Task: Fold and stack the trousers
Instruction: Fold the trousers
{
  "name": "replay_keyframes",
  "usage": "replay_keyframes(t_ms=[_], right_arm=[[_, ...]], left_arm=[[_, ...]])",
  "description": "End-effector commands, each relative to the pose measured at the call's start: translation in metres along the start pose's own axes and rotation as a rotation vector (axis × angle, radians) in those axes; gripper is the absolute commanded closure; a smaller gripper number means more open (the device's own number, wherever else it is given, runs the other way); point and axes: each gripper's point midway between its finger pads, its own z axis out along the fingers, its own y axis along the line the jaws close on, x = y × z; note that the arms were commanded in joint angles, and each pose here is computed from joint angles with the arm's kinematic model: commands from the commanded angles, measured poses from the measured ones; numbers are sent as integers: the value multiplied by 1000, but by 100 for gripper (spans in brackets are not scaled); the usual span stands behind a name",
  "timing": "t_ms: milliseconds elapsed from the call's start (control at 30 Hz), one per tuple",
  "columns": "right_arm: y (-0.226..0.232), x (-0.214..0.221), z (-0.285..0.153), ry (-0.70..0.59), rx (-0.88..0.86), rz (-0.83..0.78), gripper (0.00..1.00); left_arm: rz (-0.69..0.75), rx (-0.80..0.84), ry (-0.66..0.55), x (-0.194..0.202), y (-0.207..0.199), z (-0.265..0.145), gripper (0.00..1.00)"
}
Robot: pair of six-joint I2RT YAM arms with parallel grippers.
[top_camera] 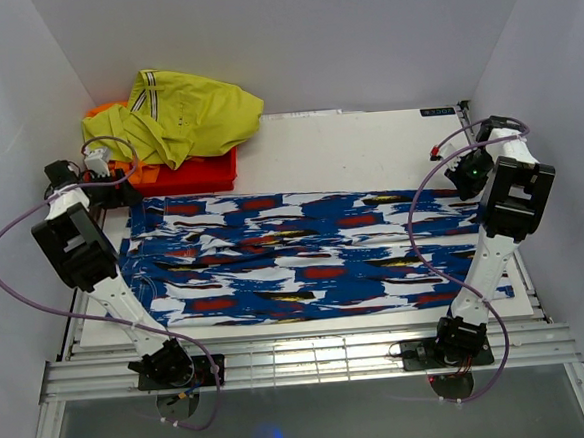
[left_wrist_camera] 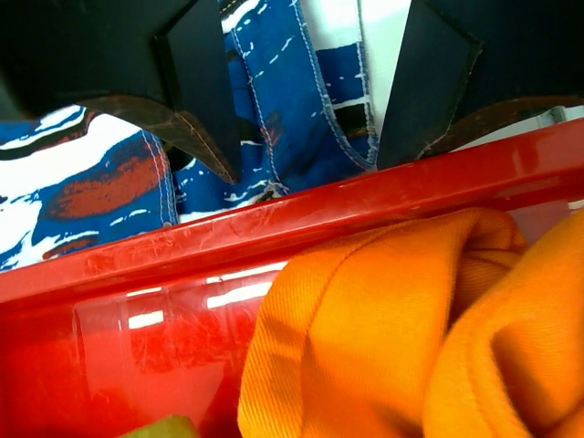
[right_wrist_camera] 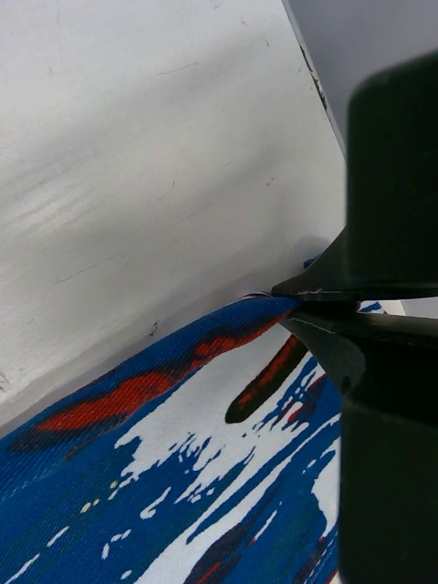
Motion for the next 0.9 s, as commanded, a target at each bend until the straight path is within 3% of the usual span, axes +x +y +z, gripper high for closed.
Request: replay_keyframes(t_ms=[0,433,700,800,867], right_arm=[[6,17,32,43,-71,-186,92],[8,12,27,34,-67,-190,92],[1,5,14,22,-27,-200,92],[-8,-2,1,7,13,-200,92],[-13,-7,-9,-14,33,-193,92]], left_arm=[[51,27,-94,-20,3,3,29],[44,91,-19,18,-3,15,37],[54,122,-102,-6,-12,-3,66],[70,125,-148,-25,-16,-15,73],[86,130,-179,-38,-19,-26,85]])
